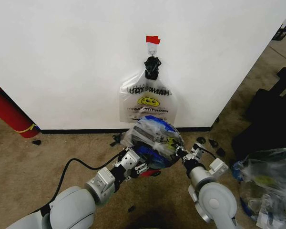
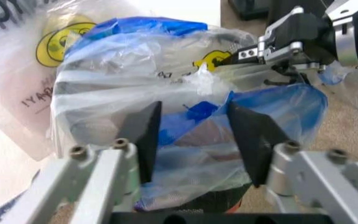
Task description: Pick up the garbage bag from the wall and place it over the trash bin.
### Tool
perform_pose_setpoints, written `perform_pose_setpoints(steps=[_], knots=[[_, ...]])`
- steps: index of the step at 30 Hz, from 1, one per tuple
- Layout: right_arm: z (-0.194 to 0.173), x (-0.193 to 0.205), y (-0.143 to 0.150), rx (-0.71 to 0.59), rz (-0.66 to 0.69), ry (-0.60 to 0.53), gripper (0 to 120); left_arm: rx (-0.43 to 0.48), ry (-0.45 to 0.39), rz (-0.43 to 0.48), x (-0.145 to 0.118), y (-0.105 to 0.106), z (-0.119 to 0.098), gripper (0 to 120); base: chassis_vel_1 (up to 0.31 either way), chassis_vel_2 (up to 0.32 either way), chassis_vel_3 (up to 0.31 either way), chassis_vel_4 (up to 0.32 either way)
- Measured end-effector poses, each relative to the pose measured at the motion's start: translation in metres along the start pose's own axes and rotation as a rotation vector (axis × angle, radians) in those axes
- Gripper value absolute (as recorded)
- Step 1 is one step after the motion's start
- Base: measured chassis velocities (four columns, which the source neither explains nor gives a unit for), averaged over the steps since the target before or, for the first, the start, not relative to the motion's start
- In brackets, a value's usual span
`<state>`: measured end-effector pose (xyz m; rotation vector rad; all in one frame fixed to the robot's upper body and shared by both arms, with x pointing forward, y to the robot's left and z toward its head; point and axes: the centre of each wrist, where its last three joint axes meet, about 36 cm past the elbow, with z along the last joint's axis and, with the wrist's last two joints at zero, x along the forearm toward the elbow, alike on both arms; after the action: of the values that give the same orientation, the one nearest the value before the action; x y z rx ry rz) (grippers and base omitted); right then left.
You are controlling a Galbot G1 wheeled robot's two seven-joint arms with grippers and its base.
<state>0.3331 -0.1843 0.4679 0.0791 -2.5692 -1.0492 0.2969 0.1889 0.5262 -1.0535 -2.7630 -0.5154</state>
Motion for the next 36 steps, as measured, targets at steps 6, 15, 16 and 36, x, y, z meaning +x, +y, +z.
perform_pose_setpoints(steps=[6,15,16,36], knots=[[-0.003,0.001,0.001,0.004,-0.003,-0.002,1,-0.003,0.016,0.016,0.001,-0.001,0.002,17,0.0,0.0,0.0,0.0],[-0.005,0.002,0.002,0.002,-0.005,-0.007,1,-0.01,0.008,0.007,0.001,-0.001,0.001,0,0.0,0.0,0.0,0.0],[-0.005,0.002,0.002,0.001,-0.004,-0.008,1,-0.006,-0.003,0.004,0.002,-0.002,0.0,0,0.0,0.0,0.0,0.0],[-0.033,0.012,0.008,-0.077,0.0,-0.041,1,0.177,0.125,-0.04,-0.006,-0.034,0.037,0,0.0,0.0,0.0,0.0]])
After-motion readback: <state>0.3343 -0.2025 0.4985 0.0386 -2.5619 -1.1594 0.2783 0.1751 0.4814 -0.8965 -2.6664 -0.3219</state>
